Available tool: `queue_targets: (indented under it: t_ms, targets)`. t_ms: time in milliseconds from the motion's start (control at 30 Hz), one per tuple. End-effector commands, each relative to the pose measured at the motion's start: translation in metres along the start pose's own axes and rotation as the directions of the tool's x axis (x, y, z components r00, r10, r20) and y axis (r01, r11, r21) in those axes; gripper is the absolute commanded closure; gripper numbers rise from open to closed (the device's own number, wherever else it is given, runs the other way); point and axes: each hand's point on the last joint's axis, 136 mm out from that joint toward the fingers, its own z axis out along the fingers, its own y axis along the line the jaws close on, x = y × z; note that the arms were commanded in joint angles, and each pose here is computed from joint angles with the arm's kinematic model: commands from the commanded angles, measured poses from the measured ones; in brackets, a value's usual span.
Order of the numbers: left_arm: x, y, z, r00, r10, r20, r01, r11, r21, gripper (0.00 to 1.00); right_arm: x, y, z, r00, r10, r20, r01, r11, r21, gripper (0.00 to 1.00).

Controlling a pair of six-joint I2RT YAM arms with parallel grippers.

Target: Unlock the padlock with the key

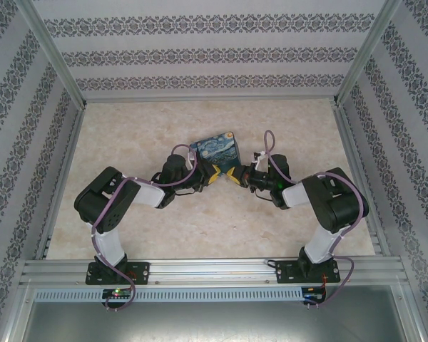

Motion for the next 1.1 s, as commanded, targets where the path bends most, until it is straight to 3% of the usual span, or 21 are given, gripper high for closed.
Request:
queue_targets:
  t_ms: [0,500,1067]
  targets:
    - [0.034,-0.065,0.000,0.985,0.099,-0.143,-0.071,0.979,0.189,1.00,-0.006,0.016,0.005,1.000,-0.001,0.004,0.002,0.998,-0.067,1.00]
    - [0.037,-0.072,0.003,0.986,0.098,-0.138,-0.070,0.978,0.196,1.00,0.007,0.038,0.015,0.998,0.037,-0.041,-0.043,0.987,-0.156,1.00]
    - [0.035,-0.050,0.017,0.987,0.111,-0.117,-0.098,0.989,0.115,1.00,0.026,0.073,0.031,0.997,-0.001,-0.074,-0.015,0.978,-0.210,1.00]
